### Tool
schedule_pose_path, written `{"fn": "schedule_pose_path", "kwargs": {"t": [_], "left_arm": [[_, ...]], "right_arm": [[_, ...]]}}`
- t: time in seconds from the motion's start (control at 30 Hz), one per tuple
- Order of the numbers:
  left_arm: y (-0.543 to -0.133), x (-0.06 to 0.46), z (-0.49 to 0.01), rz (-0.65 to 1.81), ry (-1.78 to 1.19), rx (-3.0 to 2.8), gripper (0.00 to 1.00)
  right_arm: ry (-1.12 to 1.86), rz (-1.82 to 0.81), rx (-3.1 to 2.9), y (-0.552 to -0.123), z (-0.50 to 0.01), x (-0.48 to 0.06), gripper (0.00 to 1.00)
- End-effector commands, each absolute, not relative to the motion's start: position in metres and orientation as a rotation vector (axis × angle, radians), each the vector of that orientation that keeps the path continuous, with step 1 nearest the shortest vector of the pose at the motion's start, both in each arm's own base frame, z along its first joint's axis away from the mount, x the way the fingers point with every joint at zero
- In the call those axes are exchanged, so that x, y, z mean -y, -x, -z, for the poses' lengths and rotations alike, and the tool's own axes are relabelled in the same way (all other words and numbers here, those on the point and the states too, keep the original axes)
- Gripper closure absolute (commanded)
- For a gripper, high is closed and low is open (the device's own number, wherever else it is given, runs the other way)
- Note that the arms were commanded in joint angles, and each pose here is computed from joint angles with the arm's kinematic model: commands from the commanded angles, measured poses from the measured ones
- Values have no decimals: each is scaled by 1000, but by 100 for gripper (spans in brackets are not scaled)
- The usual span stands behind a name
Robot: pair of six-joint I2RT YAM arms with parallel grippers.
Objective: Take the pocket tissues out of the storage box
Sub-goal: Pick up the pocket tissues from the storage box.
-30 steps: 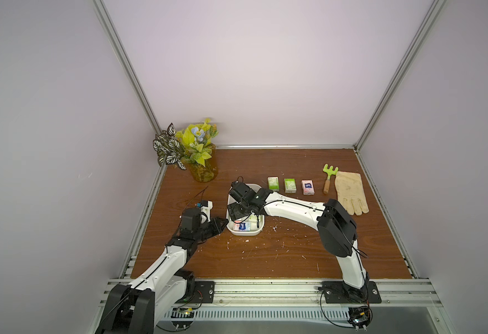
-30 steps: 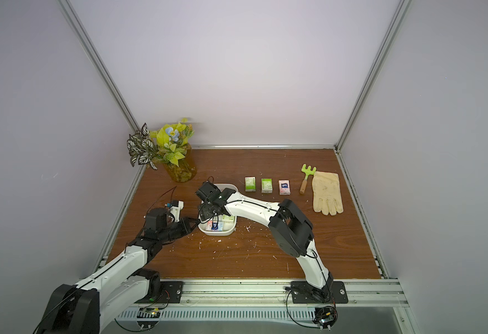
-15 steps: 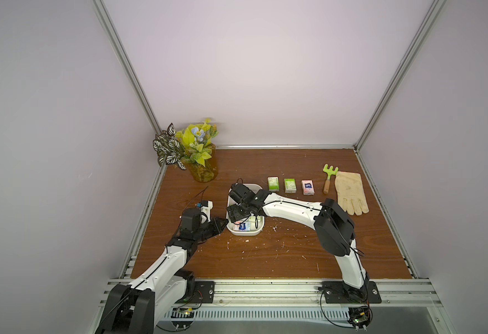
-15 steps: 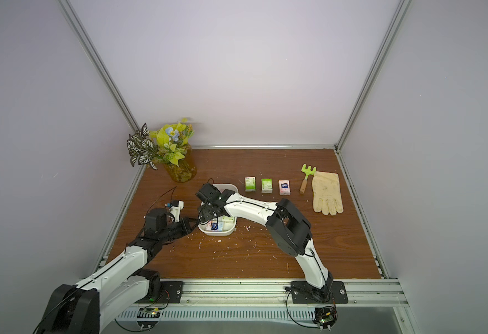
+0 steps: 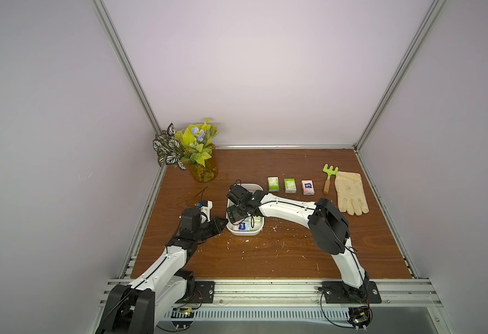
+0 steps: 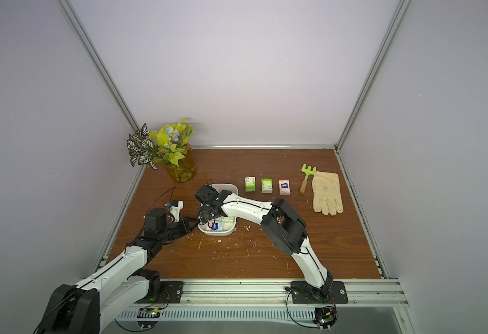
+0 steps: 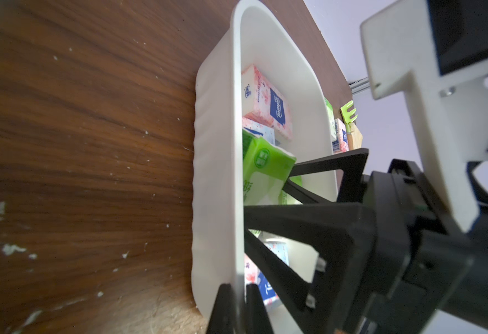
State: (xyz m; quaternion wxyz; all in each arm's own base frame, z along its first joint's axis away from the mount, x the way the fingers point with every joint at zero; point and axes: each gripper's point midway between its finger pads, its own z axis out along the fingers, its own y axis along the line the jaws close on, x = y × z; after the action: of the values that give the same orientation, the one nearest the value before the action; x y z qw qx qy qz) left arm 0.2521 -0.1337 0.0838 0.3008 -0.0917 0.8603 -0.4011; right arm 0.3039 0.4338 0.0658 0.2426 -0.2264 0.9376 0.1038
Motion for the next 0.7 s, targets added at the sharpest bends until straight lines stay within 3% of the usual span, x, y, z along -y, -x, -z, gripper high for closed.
{"fn": "schedule_pose_path", "kwargs": {"t": [0.0,0.23,0.67], "left_arm": [[-247,133,-75,1044,252,-2313,95],[-248,132,-76,1040,254,-2312,95],[-248,132,-76,1040,252,-2312,95]], "right_arm": [[583,-202,-2518,-314,-92,-410,15],[536,-165,-2505,-324,-103,-387,21],[517,-415,-2540,-306,-105,-419,16]]}}
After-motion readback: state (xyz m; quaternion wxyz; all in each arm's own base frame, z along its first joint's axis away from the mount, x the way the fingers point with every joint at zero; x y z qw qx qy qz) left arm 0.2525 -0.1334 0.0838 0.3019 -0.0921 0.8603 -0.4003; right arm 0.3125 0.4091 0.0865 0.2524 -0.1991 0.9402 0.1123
